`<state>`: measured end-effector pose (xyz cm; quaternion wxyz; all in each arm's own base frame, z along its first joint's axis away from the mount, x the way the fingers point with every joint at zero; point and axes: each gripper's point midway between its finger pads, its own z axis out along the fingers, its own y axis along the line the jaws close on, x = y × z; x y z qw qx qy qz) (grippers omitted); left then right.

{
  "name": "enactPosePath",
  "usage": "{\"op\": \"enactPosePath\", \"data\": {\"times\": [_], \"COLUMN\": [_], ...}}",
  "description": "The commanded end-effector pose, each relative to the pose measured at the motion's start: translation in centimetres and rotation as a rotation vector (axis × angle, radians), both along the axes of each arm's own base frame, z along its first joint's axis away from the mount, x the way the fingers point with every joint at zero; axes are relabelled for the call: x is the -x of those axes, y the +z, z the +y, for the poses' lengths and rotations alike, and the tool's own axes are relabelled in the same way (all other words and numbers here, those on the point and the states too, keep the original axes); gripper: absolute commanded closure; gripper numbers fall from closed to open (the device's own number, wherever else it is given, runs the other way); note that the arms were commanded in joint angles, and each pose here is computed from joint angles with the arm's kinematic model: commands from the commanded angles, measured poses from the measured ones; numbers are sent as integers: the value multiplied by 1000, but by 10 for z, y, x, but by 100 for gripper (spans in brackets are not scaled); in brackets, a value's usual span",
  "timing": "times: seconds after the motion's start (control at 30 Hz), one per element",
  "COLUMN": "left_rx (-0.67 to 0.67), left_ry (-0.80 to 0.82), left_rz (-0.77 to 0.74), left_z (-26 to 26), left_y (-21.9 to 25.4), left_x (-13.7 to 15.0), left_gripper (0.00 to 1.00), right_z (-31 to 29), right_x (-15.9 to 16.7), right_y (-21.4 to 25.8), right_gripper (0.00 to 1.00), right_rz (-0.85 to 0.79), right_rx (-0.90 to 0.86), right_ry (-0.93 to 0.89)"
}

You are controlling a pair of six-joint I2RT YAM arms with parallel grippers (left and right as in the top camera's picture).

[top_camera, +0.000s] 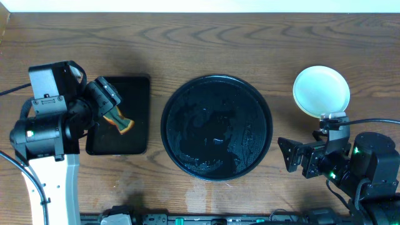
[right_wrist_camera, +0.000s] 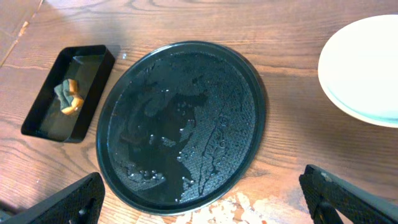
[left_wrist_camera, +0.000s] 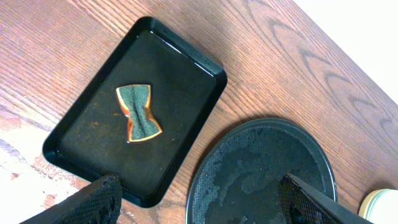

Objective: Clean dirty plates on tray and stack at the side

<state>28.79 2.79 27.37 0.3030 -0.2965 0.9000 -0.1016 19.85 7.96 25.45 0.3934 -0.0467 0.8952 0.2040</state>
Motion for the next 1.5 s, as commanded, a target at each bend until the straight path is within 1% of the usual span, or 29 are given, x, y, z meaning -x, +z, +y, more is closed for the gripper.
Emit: {"op": "enactPosePath", "data": {"times": [0.0,0.07,0.17,0.37,0.5,0.67,0.8,0.93,1.13,1.2,1.47], "left_rx": [-1,-1,-1,-1,-1,-1,-1,-1,-1,-1,-1], "left_ry": [9,9,9,9,9,9,9,9,9,9,9], "left_rz": [-1,-1,-1,-1,-1,-1,-1,-1,-1,-1,-1], "left_z": [2,2,2,2,2,2,2,2,2,2,2], "left_y": [1,1,1,1,1,1,1,1,1,1,1], "left_x": [0,0,0,0,0,0,0,0,0,0,0], "left_gripper": [18,19,18,18,18,18,18,18,18,18,18], "right_z": [-5,-8,-12,-13,-13,-16,-17,-20,-36,-42,-44], "right_x": [4,2,-5,-21,-31,-35,-37,-38,-43,-44,-44], "right_y": [-11,-22,-39,-56,-62,-73,-80,-89,-88,-94,-94], "right_gripper": [1,1,1,1,1,1,1,1,1,1,1], "right_rz": [-9,-11,-65,-293,-497,-611,-659,-666,-673,-650,-694], "right_rx": [35,48,51,-6,-25,-27,-25,-16,17,36,173], "right_ry": [-7,-24,-41,-50,-51,-64,-65,-82,-169,-205,-160]}}
